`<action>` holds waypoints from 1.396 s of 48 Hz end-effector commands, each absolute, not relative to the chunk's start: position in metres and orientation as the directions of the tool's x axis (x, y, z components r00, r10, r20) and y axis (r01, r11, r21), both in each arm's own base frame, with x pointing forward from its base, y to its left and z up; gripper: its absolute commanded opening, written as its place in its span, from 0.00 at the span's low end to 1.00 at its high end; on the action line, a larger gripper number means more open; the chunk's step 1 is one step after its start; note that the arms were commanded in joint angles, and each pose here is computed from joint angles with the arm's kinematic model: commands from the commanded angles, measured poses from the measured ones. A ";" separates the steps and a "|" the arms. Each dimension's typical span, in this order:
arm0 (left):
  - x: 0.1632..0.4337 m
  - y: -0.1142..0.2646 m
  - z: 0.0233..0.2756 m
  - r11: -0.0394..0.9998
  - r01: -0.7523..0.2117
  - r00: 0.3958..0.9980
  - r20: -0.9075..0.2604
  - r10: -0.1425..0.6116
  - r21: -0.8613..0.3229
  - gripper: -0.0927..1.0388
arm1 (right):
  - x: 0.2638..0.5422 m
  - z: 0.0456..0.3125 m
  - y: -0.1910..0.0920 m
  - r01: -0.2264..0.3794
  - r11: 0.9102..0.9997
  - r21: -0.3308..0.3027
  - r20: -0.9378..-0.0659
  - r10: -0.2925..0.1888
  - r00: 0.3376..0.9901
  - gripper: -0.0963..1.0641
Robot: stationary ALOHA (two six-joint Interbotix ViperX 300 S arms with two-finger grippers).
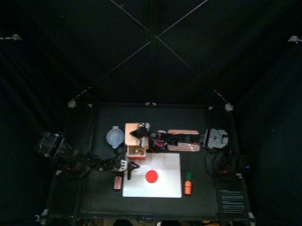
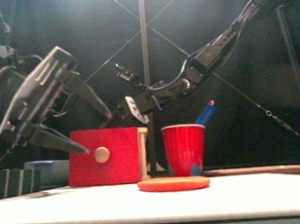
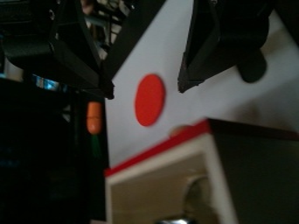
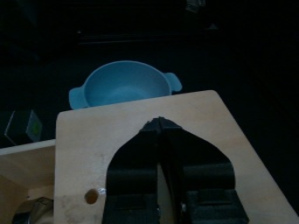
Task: Get the cutter from the drawer then cut the dough then place the extra dough in the bowl
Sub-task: Place the cutter on the board
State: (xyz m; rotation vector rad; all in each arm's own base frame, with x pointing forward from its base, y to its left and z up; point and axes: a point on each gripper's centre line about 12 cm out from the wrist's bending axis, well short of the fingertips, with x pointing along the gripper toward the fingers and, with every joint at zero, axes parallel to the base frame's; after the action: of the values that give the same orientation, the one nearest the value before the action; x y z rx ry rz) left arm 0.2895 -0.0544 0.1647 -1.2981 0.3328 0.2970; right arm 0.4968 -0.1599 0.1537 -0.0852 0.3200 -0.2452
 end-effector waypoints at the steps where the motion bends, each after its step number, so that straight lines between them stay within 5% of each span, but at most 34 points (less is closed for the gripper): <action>1: 0.284 -0.050 0.205 0.383 -0.200 0.976 -0.218 -0.003 -0.902 0.90 | 0.497 0.166 -0.161 0.230 0.965 -0.124 -0.283 -0.256 0.924 0.05; 9: 0.270 -0.034 0.236 0.673 0.032 0.999 0.011 -0.035 -0.739 0.90 | 0.500 0.183 -0.153 0.219 0.968 -0.123 -0.251 -0.243 0.937 0.05; 16: 0.259 -0.025 0.245 0.827 0.110 0.993 0.105 -0.062 -0.551 0.90 | 0.500 0.205 -0.139 0.201 0.972 -0.118 -0.213 -0.223 0.951 0.05; 28: 0.253 0.002 0.253 0.973 0.039 0.988 0.156 -0.003 -0.228 0.90 | 0.496 0.249 -0.108 0.158 0.980 -0.122 -0.168 -0.177 0.970 0.05; 41: 0.243 0.014 0.270 0.999 -0.036 0.964 0.262 0.045 -0.036 0.90 | 0.480 0.254 -0.073 0.096 0.988 -0.122 -0.300 -0.129 0.945 0.07; 47: 0.237 0.017 0.274 0.998 -0.064 0.956 0.287 0.062 -0.004 0.90 | 0.472 0.251 -0.061 0.076 0.990 -0.117 -0.369 -0.114 0.922 0.15; 67: 0.232 0.022 0.273 0.996 -0.090 0.952 0.293 0.084 0.007 0.90 | 0.466 0.234 -0.055 0.104 0.994 -0.031 -0.462 -0.106 0.881 0.64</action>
State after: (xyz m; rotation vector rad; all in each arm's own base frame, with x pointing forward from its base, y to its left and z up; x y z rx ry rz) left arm 0.2307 0.0210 0.2659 0.0177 -0.2679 0.0840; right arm 0.4657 -0.0540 0.2204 -0.0114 0.5155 -0.1037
